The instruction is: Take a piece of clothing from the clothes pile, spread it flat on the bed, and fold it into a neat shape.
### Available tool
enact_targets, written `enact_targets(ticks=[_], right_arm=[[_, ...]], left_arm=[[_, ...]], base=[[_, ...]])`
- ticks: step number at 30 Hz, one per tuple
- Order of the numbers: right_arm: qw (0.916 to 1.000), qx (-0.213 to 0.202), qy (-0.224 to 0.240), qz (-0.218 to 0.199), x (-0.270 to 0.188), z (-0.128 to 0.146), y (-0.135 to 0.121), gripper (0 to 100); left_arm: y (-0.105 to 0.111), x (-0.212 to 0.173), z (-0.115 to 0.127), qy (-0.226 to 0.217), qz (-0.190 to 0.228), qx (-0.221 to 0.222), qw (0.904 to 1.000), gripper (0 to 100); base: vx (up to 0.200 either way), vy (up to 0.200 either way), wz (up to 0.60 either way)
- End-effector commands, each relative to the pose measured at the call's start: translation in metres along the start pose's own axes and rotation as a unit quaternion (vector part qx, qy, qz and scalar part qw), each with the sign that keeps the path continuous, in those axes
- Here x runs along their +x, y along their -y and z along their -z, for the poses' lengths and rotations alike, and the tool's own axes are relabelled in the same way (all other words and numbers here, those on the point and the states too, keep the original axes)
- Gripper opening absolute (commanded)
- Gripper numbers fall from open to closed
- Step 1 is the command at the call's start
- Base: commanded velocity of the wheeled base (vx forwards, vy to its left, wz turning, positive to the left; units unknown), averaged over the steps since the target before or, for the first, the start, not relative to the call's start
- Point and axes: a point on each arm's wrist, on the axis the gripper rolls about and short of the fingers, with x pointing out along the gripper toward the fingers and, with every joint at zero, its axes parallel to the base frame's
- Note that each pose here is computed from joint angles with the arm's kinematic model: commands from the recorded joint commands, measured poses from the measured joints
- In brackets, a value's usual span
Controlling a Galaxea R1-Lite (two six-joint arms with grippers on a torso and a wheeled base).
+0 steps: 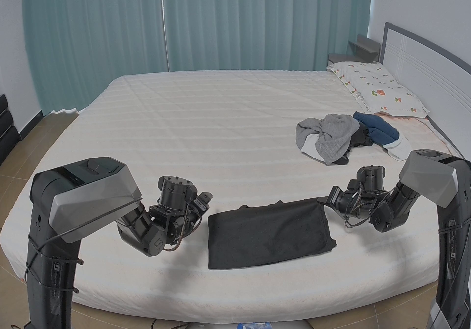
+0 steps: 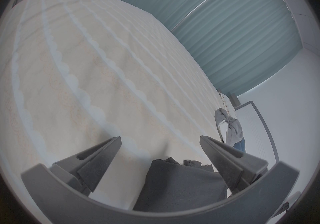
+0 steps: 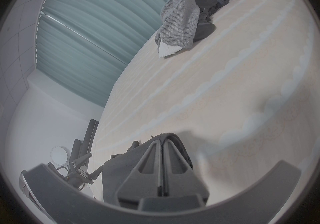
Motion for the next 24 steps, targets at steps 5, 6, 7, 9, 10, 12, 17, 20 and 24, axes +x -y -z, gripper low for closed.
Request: enact_targets(ticks=[5, 6, 7, 9, 10, 12, 17, 20, 24], right_arm=[[1.0, 0.004, -0.001, 0.004, 0.001, 0.001, 0.005, 100], [1.0, 0.003, 0.001, 0.004, 0.0, 0.0, 0.004, 100], [1.0, 0.003, 0.001, 0.004, -0.001, -0.001, 0.004, 100], [1.0, 0.001, 0.006, 0.001, -0.006, -0.004, -0.001, 100], [1.0, 0.0, 0.008, -0.001, -0.011, -0.007, -0.004, 100], [1.0, 0.001, 0.003, 0.0, -0.019, -0.004, -0.008, 100], [0.9996, -0.002, -0.027, 0.009, -0.037, 0.014, -0.011, 100], [0.9989, -0.006, -0.046, 0.006, -0.051, 0.024, -0.014, 100], [0.9973, -0.031, -0.067, -0.003, -0.07, 0.042, -0.019, 100]], left_arm=[[0.003, 0.001, 0.009, -0.009, 0.005, 0.009, 0.9999, 100], [0.005, 0.001, 0.011, -0.01, 0.007, 0.011, 0.9999, 100], [0.008, 0.001, 0.013, -0.012, 0.011, 0.015, 0.9998, 100], [0.009, 0.005, 0.019, -0.015, 0.014, 0.023, 0.9995, 100], [0.01, 0.007, 0.024, -0.018, 0.015, 0.033, 0.9992, 100], [0.01, 0.013, 0.031, -0.019, 0.014, 0.054, 0.9983, 100], [0.008, 0.017, 0.038, -0.015, 0.009, 0.078, 0.9968, 100], [0.012, 0.019, 0.037, -0.011, 0.014, 0.076, 0.9969, 100], [0.011, 0.02, 0.037, -0.011, 0.012, 0.076, 0.997, 0]], base=[[0.0, 0.0, 0.0], [0.0, 0.0, 0.0], [0.0, 0.0, 0.0], [0.0, 0.0, 0.0], [0.0, 0.0, 0.0], [0.0, 0.0, 0.0], [0.0, 0.0, 0.0], [0.0, 0.0, 0.0], [0.0, 0.0, 0.0]])
